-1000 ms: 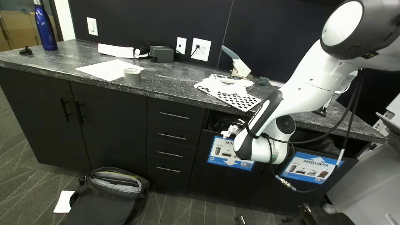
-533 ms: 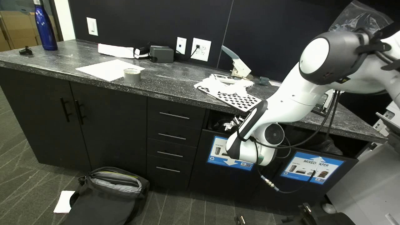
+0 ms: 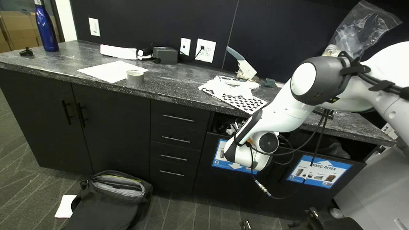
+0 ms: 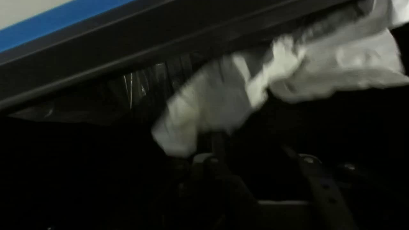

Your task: Put all the white pieces of paper in the left bin

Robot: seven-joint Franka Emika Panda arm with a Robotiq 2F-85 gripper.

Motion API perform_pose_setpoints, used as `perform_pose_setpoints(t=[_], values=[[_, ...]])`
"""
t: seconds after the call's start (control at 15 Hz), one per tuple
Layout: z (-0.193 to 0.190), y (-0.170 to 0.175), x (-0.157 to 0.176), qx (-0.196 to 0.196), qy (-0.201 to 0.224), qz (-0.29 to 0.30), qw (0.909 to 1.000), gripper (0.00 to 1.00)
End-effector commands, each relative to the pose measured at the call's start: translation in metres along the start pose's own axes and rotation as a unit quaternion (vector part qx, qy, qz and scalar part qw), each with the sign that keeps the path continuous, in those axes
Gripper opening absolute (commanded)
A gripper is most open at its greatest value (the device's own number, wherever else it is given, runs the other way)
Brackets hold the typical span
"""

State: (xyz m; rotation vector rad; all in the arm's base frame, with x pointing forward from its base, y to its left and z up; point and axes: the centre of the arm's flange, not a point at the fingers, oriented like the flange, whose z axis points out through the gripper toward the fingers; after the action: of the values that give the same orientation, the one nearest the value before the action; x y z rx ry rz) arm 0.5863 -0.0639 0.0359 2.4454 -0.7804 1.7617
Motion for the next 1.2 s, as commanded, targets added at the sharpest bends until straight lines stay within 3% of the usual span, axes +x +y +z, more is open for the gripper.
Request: perform_pose_setpoints(t=[0.0,0.13,0.27,0.53,0.67,1.0,1.13], values=[[0.017,-0.009,-0.002,-0.005,0.039,-0.006,0.9992,0.74],[0.016,-0.009,-0.001,-0.009,0.042,-0.011,0.999,0.89],[0.003,-0.01,0.004,-0.018,0.014,-0.028,0.9993,0.99],[-0.044,-0.012,0.02,-0.042,-0.056,-0.066,0.9953,1.0],[-0.076,-0.02,0.035,-0.042,-0.115,-0.08,0.9893,1.0],[-0.108,-0.047,0.066,-0.033,-0.212,-0.108,0.9708,1.0],[-0.123,-0.055,0.085,-0.038,-0.271,-0.111,0.9554,1.0]])
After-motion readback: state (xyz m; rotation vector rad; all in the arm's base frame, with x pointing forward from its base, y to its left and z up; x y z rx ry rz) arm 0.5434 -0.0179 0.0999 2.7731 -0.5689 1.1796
